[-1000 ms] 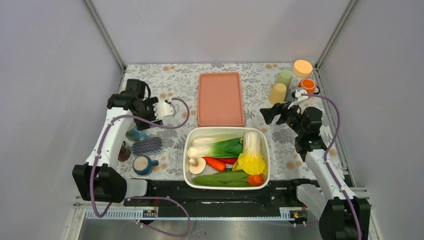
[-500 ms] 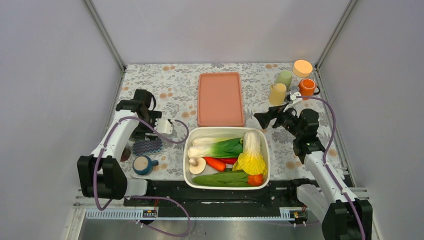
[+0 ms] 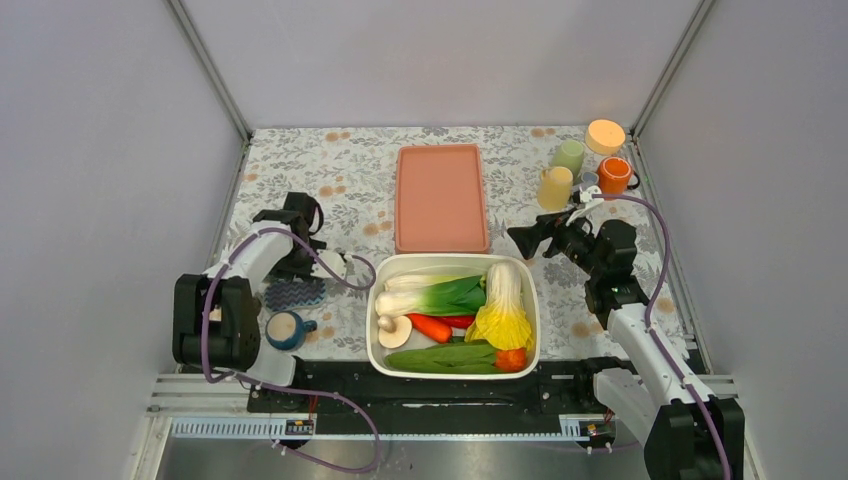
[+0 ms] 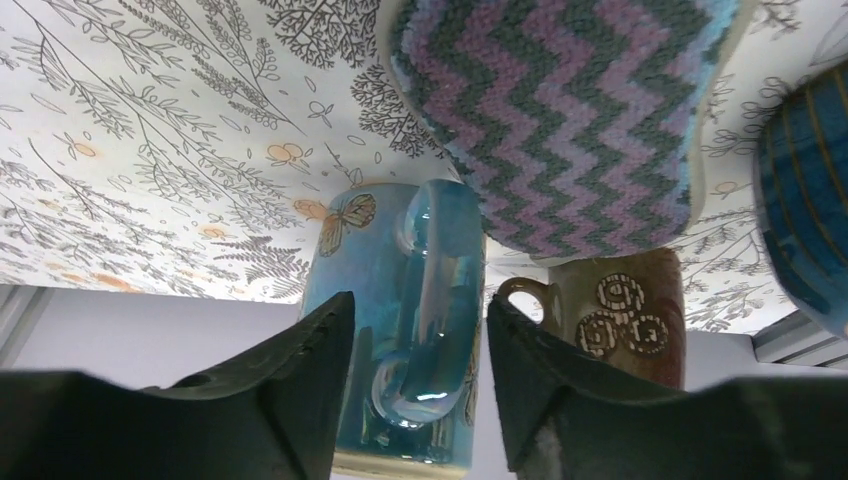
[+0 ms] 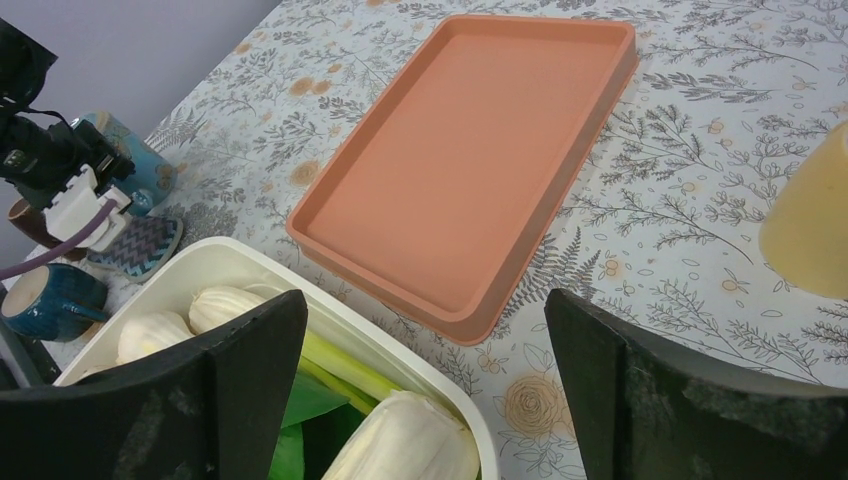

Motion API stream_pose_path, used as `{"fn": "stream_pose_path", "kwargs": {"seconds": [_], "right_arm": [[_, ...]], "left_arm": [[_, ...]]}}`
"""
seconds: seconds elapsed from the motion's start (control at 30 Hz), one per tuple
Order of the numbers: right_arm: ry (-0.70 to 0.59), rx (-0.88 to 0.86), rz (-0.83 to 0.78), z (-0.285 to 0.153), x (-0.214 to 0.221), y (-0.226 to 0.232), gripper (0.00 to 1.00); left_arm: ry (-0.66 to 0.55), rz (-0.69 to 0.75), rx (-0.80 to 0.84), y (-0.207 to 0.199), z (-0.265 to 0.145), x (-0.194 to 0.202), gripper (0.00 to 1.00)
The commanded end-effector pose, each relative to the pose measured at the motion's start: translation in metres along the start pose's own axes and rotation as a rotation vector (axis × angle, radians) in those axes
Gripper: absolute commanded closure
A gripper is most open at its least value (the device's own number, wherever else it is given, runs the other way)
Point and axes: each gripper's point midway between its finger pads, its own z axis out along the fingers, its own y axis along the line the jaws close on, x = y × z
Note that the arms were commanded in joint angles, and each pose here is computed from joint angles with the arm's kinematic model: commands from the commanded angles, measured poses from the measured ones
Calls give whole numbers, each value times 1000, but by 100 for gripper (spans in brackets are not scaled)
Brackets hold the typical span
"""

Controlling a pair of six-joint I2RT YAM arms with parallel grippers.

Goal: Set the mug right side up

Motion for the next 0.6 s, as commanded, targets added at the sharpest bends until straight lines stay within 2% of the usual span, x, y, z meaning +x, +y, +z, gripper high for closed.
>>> {"fn": "stream_pose_path", "kwargs": {"seconds": [0.0, 0.17, 0.27, 0.4, 0.57], "right_arm": [[-46, -60, -29, 0, -13, 14, 1], [-46, -57, -32, 0, -14, 14, 1], [-48, -55, -35, -1, -14, 13, 1], [-40, -42, -36, -2, -15, 12, 1], [-31, -53, -16, -2, -22, 18, 1]], "left_arm": [[68, 12, -57, 22, 3, 10, 52], [85, -2, -37, 33, 5, 14, 77], [77, -16, -34, 38, 6, 12, 100], [46, -87, -72, 55, 4, 6, 100], [-86, -352, -226, 107, -22, -8, 100]]}}
